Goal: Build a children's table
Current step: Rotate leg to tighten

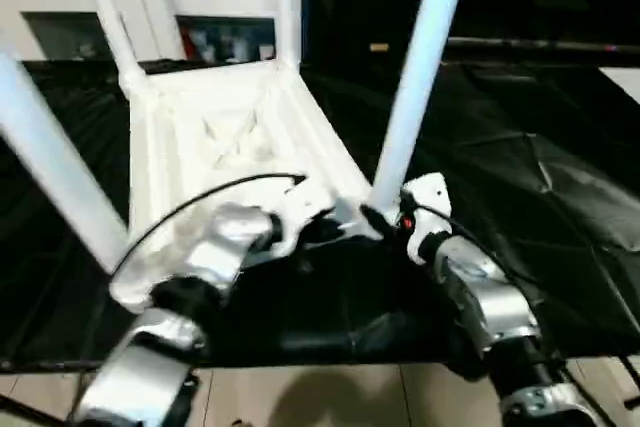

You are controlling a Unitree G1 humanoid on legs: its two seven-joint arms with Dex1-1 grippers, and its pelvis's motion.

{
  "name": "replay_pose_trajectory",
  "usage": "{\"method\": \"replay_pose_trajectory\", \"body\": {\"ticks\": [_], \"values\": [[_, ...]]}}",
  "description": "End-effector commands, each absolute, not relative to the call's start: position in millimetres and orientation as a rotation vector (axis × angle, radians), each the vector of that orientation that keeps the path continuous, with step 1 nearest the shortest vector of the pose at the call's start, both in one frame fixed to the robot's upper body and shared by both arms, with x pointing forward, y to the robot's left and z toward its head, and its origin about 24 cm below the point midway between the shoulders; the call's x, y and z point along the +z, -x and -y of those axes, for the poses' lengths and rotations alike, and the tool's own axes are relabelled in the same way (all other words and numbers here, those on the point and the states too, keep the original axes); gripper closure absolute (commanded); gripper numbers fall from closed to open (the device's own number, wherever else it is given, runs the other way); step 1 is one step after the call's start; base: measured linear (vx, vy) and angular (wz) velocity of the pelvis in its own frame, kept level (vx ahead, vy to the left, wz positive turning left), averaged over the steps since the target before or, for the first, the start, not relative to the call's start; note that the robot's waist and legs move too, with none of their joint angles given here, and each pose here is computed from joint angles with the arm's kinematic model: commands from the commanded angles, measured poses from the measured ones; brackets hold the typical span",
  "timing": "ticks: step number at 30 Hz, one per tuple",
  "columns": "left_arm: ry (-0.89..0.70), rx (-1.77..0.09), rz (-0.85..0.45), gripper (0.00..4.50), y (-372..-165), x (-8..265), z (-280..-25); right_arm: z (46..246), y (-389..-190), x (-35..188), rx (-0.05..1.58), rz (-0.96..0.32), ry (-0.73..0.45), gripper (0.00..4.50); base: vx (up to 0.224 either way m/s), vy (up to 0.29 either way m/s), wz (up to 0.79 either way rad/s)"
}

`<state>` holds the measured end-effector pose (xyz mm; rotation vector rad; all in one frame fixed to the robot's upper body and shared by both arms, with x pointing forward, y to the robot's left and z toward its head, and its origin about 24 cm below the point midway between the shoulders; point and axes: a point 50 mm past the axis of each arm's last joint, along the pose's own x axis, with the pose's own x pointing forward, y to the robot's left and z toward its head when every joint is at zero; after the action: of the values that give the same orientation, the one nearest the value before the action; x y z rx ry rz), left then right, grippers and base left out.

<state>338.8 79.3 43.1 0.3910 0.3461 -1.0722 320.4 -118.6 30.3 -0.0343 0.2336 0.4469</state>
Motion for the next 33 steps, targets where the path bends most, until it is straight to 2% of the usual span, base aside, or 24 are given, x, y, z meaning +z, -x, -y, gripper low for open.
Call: {"method": "replay_pose_trajectory", "body": {"ticks": [1,6,8,14,18,19,29,33], "values": [[-0.304,-1.035,-0.308,4.50,-338,42,-60,97.8,-314.9,19,0.483,-0.283,0.043,1.84,0.000,0.000,0.00],[-0.308,-1.079,-0.295,4.50,-336,43,-59,94.7,-319.5,31,0.505,-0.203,-0.012,1.84,0.000,0.000,0.00],[-0.309,-1.104,-0.296,4.50,-335,43,-63,97.5,-320.9,37,0.527,-0.175,-0.022,1.28,0.000,0.000,0.00],[-0.299,-1.178,-0.304,4.50,-331,44,-82,108.0,-317.9,46,0.719,-0.169,0.041,0.69,0.000,0.000,0.00],[-0.303,-1.221,-0.306,4.50,-328,45,-99,119.7,-308.6,51,0.892,-0.193,0.105,0.69,0.000,0.000,0.00],[-0.312,-1.234,-0.323,4.50,-327,44,-109,127.9,-305.2,54,0.945,-0.209,0.110,0.69,0.000,0.000,0.00],[-0.292,-1.332,-0.363,4.50,-317,48,-134,146.9,-298.7,58,1.054,-0.265,0.140,0.69,0.000,0.000,0.00],[-0.294,-1.329,-0.363,4.50,-317,48,-137,146.5,-301.1,57,1.046,-0.268,0.137,1.06,0.000,0.000,0.00]]}}
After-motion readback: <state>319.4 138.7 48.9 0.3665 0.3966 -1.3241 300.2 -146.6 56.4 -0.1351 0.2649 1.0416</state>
